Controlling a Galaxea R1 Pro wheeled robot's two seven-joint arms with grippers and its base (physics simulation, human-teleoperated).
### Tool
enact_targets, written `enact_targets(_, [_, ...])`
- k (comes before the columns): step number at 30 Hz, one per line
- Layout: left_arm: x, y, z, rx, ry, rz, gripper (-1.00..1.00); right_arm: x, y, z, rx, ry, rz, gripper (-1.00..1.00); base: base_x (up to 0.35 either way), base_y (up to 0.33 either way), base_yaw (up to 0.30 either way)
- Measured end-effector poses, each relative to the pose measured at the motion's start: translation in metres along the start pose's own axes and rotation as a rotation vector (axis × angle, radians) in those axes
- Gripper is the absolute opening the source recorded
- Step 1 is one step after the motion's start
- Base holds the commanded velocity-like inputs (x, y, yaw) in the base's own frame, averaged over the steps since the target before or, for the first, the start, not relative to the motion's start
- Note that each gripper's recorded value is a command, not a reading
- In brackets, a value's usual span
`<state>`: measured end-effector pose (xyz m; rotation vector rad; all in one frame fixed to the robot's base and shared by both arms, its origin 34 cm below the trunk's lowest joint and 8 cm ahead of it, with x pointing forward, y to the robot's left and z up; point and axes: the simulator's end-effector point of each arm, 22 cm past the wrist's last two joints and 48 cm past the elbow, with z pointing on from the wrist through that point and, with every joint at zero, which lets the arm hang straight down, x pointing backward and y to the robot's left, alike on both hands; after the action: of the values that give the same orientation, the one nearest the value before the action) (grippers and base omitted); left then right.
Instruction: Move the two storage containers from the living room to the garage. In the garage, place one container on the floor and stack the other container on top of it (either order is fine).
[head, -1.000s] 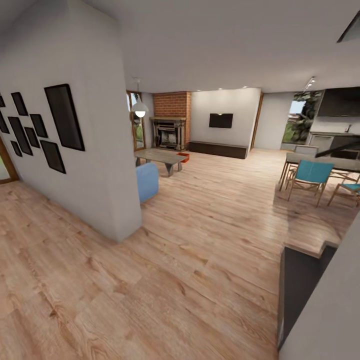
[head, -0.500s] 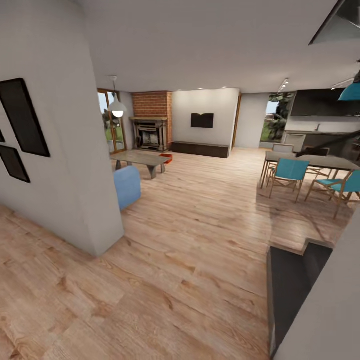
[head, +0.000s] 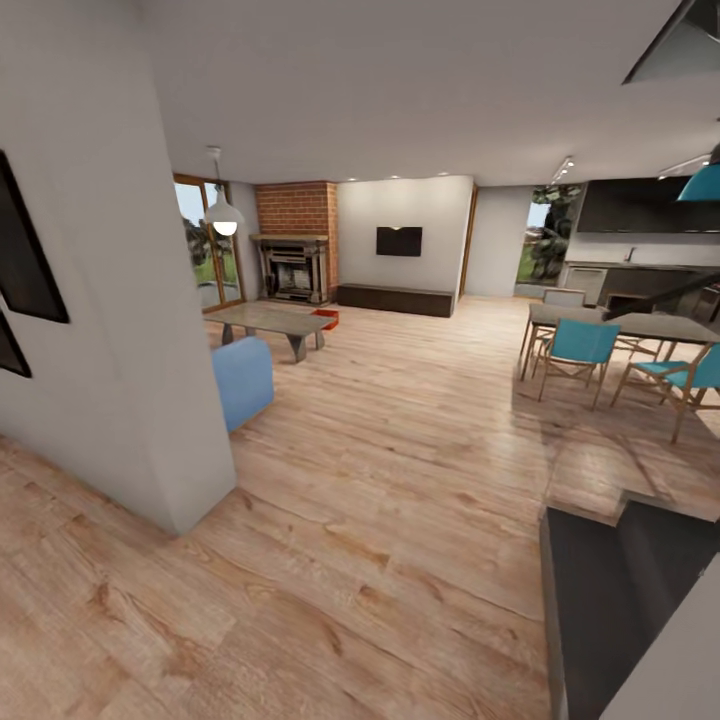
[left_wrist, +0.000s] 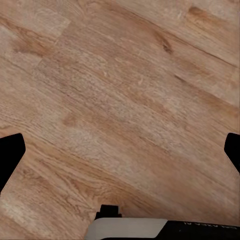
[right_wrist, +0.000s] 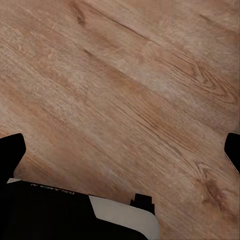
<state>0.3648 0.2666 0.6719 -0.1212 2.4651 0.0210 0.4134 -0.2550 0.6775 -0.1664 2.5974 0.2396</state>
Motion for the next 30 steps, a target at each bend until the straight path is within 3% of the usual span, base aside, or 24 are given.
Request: enact_targets(30, [0.0003, -0.0007, -0.0001, 0.001, 0.0, 0.0, 1.0, 0.0, -0.0001, 0.0, 0.0, 0.0, 0.0, 1.0, 0.322, 0.0, 0.0])
